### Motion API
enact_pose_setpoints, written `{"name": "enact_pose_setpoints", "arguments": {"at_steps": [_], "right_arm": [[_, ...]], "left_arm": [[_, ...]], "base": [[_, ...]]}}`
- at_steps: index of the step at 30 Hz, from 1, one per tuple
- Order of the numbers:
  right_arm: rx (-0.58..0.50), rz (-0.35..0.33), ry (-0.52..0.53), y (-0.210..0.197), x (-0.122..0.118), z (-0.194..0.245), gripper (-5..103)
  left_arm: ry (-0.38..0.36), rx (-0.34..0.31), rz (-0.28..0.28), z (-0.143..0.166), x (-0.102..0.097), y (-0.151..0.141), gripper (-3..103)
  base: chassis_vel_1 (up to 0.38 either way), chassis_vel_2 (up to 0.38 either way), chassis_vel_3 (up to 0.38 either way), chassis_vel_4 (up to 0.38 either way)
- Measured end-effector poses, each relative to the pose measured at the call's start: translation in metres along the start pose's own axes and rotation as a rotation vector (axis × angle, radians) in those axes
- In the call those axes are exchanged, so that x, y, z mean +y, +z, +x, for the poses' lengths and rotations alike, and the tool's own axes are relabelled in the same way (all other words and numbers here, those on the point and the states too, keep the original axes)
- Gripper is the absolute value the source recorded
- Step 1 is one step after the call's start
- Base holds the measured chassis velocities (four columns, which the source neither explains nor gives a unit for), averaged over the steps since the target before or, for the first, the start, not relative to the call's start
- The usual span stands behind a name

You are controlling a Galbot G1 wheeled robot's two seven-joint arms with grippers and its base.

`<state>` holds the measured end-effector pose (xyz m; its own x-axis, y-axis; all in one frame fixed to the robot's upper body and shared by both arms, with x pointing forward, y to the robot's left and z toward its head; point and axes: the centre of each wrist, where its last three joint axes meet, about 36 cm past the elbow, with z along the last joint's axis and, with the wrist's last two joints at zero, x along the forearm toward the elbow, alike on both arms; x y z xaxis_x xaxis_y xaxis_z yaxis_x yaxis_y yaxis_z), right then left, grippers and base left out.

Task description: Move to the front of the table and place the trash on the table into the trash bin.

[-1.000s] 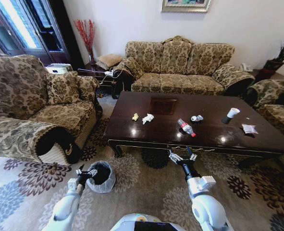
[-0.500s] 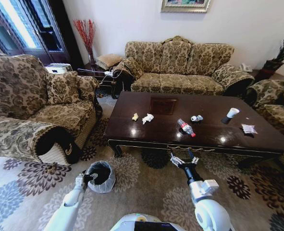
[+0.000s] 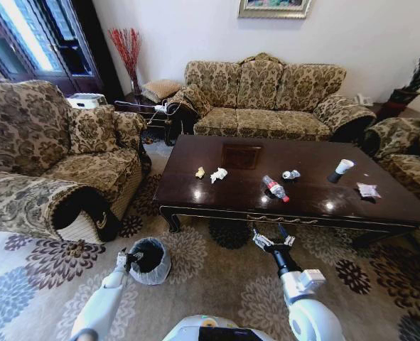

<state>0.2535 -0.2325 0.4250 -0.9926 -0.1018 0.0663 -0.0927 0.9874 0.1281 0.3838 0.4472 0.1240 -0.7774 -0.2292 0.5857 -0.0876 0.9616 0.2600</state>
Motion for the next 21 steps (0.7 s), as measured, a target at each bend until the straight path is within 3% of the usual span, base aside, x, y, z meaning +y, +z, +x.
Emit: {"name": "enact_pose_setpoints", "arguments": {"at_steps": [4, 8, 21], "right_arm": [[0.004, 0.000, -0.001, 0.001, -0.001, 0.000, 100], [0.007, 0.000, 0.000, 0.001, -0.002, 0.000, 100], [0.017, -0.009, 0.031, -0.001, -0.003, 0.003, 100]], "left_arm": [[0.008, 0.025, 0.000, -0.004, 0.002, 0.000, 96], [0.006, 0.068, 0.000, -0.009, 0.000, -0.007, 90], [-0.009, 0.189, 0.012, -0.019, -0.007, -0.012, 51]], "base": [[0.000, 0.000, 0.000, 0.000], [0.000, 0.000, 0.000, 0.000], [0.000, 0.000, 0.000, 0.000]]}}
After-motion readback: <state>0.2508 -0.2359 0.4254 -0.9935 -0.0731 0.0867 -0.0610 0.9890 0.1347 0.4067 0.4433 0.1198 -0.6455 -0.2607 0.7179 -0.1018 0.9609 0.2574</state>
